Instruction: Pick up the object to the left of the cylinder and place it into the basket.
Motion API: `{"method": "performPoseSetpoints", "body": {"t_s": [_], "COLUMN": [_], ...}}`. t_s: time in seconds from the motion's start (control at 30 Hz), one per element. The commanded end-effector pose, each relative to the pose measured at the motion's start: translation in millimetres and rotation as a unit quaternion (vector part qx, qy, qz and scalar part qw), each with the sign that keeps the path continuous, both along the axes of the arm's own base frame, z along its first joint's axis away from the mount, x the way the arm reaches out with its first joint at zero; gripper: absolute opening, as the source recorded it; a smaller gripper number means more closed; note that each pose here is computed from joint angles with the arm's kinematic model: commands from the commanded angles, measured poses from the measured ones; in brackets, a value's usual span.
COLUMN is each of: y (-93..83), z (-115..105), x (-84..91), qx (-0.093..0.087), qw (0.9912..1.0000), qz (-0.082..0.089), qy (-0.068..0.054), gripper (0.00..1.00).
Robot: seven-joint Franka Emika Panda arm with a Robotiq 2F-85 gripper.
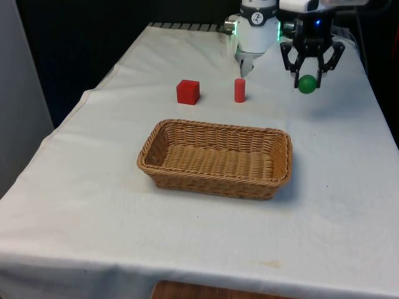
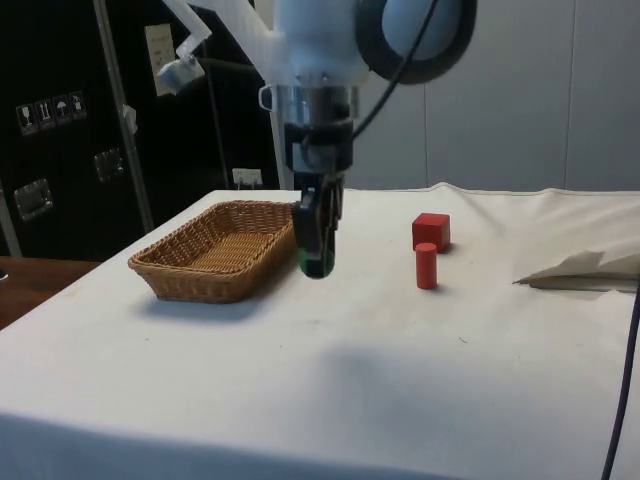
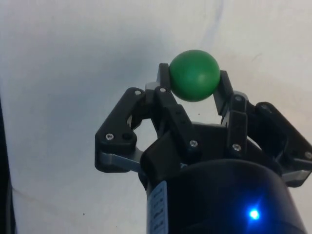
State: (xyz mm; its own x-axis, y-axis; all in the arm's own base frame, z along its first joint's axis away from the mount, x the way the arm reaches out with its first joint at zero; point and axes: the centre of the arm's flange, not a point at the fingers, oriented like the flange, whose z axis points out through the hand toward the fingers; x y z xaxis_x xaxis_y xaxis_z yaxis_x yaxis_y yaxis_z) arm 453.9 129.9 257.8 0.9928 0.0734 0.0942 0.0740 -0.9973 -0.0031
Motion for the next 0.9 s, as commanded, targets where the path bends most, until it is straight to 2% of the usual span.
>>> {"method": "performPoseSetpoints", "body": {"t_s": [0.0, 0.13, 0.17, 0.4, 0.43, 0.67, 0.73, 0.77, 0.87], "y": [-3.0, -7.1, -4.9, -14.6, -13.3, -19.0, -20.1, -21.6, -23.7], "z": [6, 19, 13, 36, 35, 47, 50, 51, 54], "x": [5.6, 19.3, 15.3, 39.6, 38.1, 55.6, 59.7, 62.5, 69.4], "qx": [-0.001, -0.001, -0.001, -0.001, -0.001, -0.002, -0.005, -0.004, -0.005], "qw": [1.00000, 1.00000, 1.00000, 0.99996, 0.99995, 0.99991, 0.99982, 0.99986, 0.99979], "qz": [-0.001, -0.002, -0.002, -0.006, -0.006, -0.010, -0.012, -0.013, -0.015], "qy": [0.000, -0.002, -0.002, -0.006, -0.008, -0.009, -0.013, -0.010, -0.012], "gripper": [0.00, 0.00, 0.00, 0.00, 0.00, 0.00, 0.00, 0.00, 0.00]}}
